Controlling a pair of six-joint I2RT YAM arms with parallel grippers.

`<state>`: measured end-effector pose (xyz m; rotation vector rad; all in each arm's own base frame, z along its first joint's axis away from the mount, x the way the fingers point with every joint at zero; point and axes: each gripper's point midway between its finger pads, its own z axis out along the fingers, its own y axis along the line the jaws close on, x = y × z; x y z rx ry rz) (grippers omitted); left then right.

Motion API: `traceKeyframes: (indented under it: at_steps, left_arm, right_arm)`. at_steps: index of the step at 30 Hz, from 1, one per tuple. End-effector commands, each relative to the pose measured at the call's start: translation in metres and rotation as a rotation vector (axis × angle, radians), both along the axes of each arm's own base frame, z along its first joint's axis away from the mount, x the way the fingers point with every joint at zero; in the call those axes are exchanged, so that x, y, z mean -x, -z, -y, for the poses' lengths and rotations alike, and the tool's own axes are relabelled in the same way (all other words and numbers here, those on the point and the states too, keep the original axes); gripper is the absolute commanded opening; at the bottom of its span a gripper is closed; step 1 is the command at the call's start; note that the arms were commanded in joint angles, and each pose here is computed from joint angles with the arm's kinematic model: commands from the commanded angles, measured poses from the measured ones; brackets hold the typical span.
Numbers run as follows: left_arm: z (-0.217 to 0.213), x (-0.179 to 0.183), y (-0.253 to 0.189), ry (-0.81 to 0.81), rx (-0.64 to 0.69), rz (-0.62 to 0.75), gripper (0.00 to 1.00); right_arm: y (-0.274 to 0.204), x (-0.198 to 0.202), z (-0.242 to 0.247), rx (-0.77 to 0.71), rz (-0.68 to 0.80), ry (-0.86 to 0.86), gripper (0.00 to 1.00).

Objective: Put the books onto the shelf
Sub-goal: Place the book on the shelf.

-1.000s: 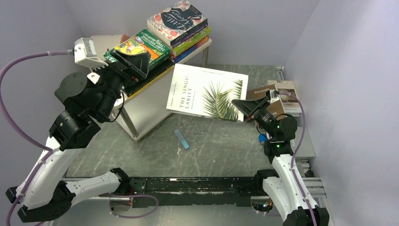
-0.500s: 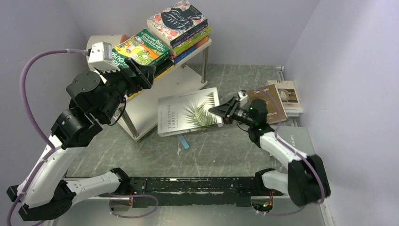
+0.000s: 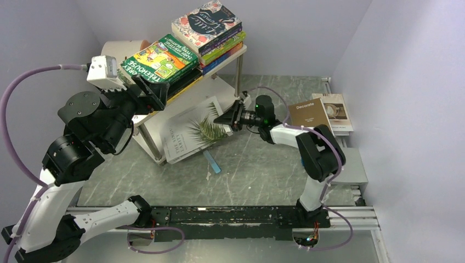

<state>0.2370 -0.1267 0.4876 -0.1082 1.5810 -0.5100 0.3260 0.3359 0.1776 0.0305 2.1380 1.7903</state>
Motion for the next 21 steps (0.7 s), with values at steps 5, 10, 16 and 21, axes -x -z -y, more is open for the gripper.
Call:
traceKeyframes:
  at_steps: [5, 10, 16, 21]
  left_arm:
    - [-0.009, 0.004, -0.001, -0.022, -0.024, 0.006, 0.89]
    - [-0.009, 0.004, 0.001, -0.022, -0.032, -0.002, 0.89]
    - [-0.007, 0.003, 0.009, -0.019, -0.037, -0.021, 0.89]
    - [-0.005, 0.001, 0.015, -0.018, -0.044, -0.036, 0.89]
  right_arm:
    - [-0.001, -0.013, -0.052, -0.047, 0.031, -0.078, 0.48]
    - [0.009, -0.041, -0.066, -0.011, 0.056, -0.033, 0.49]
    - [0.017, -0.063, -0.071, 0.039, 0.099, 0.021, 0.66]
    - [0.012, -0.084, -0.053, 0.175, 0.177, 0.171, 0.8]
